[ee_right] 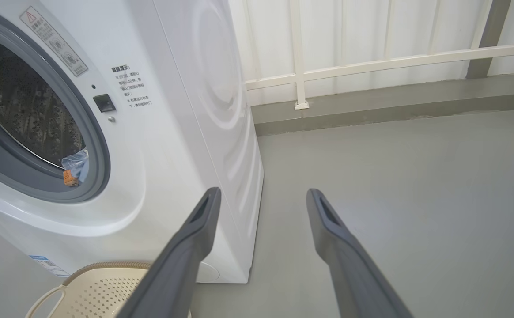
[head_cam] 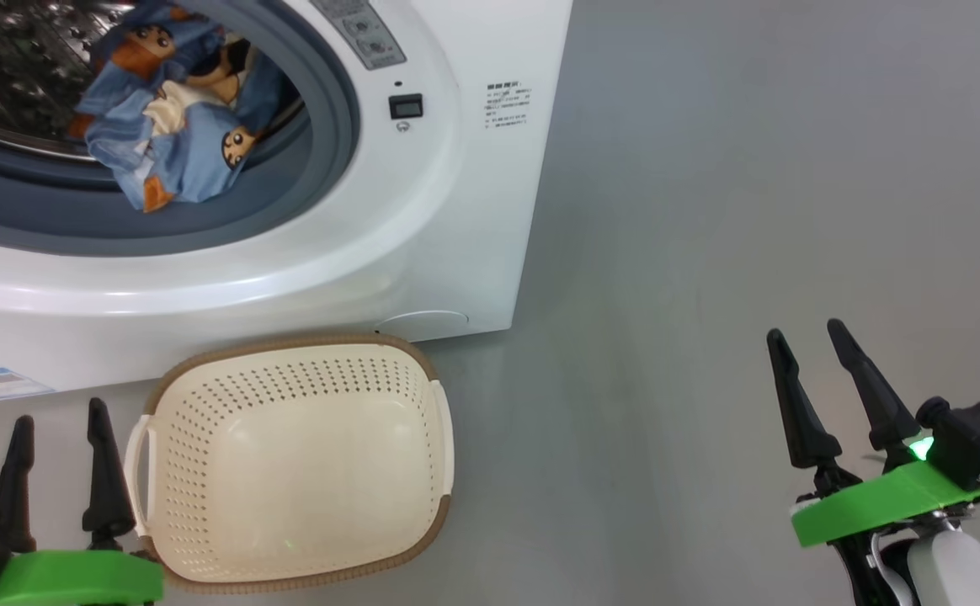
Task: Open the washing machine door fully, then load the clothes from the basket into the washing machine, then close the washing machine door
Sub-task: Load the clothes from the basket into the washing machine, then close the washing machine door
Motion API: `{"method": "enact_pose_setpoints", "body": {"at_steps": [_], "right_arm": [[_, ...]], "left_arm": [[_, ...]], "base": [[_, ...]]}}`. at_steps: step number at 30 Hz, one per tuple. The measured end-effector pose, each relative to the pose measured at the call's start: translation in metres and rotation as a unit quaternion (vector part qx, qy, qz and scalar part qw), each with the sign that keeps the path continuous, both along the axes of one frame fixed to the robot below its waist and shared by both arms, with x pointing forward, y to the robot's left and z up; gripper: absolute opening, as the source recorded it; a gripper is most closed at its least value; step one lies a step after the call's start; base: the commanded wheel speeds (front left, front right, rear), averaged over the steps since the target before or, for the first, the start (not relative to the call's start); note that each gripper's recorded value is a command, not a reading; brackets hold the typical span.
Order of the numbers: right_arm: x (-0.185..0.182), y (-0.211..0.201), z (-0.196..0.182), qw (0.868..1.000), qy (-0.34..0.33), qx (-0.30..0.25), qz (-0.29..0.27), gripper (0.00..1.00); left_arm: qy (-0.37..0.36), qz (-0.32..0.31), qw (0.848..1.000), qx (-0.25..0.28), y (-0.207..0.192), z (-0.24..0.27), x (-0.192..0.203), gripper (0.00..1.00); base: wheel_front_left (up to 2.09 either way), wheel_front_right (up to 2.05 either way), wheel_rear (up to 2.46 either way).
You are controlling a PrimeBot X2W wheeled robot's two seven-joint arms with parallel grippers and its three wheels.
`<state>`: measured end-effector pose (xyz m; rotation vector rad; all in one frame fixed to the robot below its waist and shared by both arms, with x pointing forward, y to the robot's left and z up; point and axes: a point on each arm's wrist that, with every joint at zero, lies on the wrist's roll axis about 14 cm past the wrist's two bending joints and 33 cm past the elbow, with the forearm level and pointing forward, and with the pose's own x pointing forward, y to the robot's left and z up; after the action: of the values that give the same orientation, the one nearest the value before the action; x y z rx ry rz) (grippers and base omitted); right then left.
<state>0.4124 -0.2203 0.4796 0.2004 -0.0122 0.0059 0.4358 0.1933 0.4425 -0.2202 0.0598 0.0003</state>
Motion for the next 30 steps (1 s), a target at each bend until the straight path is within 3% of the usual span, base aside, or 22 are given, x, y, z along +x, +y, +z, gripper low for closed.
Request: {"method": "enact_pose_setpoints", "body": {"at_steps": [30], "right_arm": [[-0.018,0.002,0.005,1.0,-0.003,0.0,0.005,1.0]], "left_arm": [[-0.027,0.001,1.0,-0.002,0.001,0.024,-0.02,1.0]], "base": [[0.0,0.0,0.0]]}}
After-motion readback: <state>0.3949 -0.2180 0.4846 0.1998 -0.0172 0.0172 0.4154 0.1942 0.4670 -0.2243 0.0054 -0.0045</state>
